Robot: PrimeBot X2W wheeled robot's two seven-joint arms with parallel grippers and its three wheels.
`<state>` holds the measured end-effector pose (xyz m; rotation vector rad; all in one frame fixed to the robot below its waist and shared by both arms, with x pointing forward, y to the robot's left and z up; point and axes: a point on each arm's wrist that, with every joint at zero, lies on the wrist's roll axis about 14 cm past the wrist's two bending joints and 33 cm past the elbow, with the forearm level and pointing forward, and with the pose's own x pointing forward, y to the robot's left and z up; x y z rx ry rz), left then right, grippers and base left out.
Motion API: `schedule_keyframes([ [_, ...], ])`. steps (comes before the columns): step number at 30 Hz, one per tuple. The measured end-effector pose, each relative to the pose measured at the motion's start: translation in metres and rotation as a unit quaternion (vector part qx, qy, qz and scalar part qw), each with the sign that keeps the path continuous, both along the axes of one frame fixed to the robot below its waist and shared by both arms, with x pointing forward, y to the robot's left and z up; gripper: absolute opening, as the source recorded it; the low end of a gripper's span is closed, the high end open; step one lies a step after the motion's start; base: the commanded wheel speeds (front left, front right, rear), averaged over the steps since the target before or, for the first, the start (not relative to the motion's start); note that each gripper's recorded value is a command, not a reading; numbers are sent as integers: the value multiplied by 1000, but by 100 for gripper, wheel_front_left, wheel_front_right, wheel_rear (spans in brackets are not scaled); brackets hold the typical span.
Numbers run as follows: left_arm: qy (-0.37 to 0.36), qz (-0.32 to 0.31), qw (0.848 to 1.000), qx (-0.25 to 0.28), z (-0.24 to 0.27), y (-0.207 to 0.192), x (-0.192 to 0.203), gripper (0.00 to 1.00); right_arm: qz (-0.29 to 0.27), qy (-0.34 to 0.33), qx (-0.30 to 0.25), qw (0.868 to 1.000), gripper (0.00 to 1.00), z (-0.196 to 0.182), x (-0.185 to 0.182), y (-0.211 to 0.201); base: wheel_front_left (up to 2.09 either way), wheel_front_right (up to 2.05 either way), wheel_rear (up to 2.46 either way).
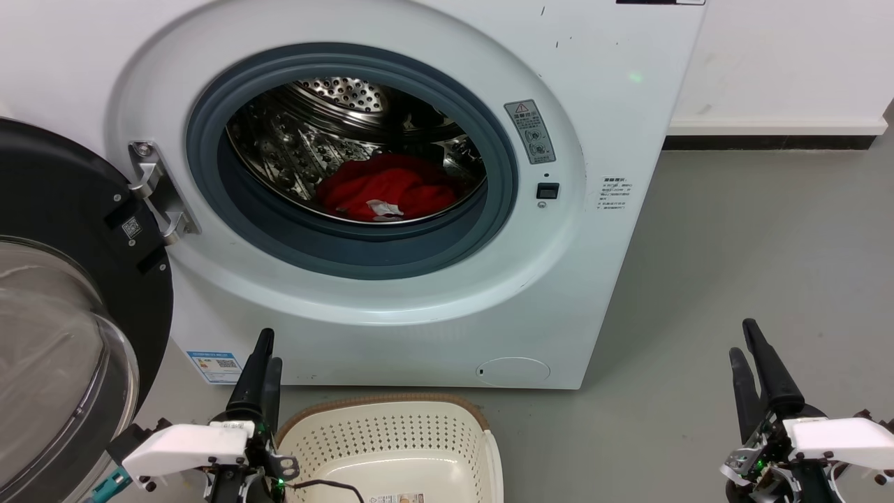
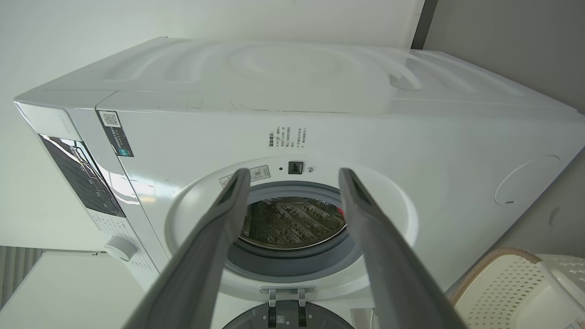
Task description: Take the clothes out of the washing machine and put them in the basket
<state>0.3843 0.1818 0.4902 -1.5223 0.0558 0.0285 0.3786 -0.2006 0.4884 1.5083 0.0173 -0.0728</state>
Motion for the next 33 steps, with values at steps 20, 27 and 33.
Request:
schedule_keyframes([
  [20, -67, -7, 979, 192, 41, -12, 13, 100, 9, -33, -210, 977, 100, 25, 4, 8, 0, 0, 0],
  [27, -85, -15, 962, 261, 49, -22, 14, 100, 13, -46, -281, 958, 100, 33, 5, 13, 0, 0, 0],
  [33, -99, -21, 945, 312, 54, -29, 14, 100, 18, -53, -340, 939, 100, 36, 4, 18, 0, 0, 0],
])
